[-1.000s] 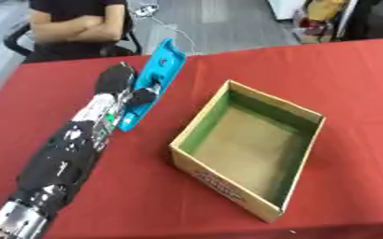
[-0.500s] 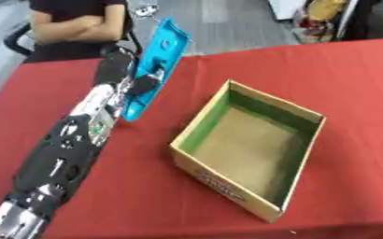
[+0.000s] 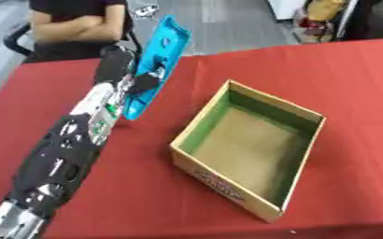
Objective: Pick up objects on the table and place them in the box.
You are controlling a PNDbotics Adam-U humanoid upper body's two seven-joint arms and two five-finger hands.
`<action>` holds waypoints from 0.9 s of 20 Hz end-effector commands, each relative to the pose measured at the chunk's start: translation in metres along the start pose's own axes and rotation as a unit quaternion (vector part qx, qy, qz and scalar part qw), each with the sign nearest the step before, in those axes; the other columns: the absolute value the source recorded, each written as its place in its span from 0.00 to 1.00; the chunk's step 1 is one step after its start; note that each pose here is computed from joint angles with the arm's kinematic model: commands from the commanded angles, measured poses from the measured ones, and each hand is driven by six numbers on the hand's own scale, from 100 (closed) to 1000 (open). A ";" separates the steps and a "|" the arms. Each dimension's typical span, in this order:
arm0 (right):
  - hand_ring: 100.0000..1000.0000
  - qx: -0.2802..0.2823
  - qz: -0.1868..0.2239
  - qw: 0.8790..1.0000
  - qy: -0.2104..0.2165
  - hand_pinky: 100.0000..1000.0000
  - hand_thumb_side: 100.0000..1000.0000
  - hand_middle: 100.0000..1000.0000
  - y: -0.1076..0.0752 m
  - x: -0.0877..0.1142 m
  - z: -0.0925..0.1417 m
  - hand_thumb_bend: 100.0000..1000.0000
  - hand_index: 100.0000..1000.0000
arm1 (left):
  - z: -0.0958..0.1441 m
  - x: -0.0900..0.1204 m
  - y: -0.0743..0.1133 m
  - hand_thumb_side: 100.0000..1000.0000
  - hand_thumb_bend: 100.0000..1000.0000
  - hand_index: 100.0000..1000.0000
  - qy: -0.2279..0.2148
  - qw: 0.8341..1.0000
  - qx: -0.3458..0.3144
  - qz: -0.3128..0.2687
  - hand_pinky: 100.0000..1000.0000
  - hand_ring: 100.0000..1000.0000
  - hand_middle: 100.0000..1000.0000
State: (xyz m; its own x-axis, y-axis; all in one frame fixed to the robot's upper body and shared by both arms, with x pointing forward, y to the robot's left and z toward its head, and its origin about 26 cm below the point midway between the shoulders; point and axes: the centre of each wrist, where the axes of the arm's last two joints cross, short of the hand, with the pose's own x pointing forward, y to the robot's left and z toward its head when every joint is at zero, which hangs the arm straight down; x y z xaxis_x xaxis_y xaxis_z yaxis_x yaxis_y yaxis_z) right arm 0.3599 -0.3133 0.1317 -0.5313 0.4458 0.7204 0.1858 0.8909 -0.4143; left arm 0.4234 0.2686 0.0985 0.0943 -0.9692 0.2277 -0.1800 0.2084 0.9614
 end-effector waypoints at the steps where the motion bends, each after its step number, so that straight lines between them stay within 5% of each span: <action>1: 0.79 -0.004 0.004 1.000 -0.015 0.55 0.95 0.81 -0.005 0.007 -0.006 0.39 1.00 | -0.005 0.004 0.022 0.76 0.07 0.06 -0.016 0.999 0.037 0.010 0.00 0.00 0.00; 9: 0.79 -0.001 0.004 1.000 -0.015 0.55 0.95 0.81 -0.004 0.007 -0.006 0.39 1.00 | 0.010 0.053 0.071 0.74 0.09 0.07 -0.127 0.984 0.106 0.058 0.00 0.00 0.00; 10: 0.79 -0.001 0.004 1.000 -0.015 0.55 0.95 0.81 -0.004 0.007 -0.007 0.39 1.00 | 0.013 0.058 0.075 0.81 0.16 0.07 -0.140 0.983 0.108 0.059 0.00 0.00 0.00; 11: 0.79 -0.001 0.004 1.000 -0.015 0.55 0.95 0.81 -0.004 0.007 -0.007 0.39 1.00 | 0.015 0.062 0.079 0.74 0.09 0.07 -0.151 0.981 0.108 0.059 0.00 0.00 0.00; 18: 0.79 -0.001 0.003 1.000 -0.017 0.55 0.95 0.81 -0.004 0.007 -0.007 0.39 1.00 | 0.026 0.085 0.091 0.74 0.09 0.07 -0.207 0.973 0.089 0.047 0.00 0.00 0.00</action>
State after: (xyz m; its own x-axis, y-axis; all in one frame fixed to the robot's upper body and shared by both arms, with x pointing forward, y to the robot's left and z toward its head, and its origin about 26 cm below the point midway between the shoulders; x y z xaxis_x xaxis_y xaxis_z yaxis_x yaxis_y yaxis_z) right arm 0.3599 -0.3133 0.1317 -0.5313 0.4458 0.7204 0.1854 0.8909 -0.4146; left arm 0.3915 0.2025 0.1855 -0.3028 -0.9242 0.2328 -0.3092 0.3263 0.8933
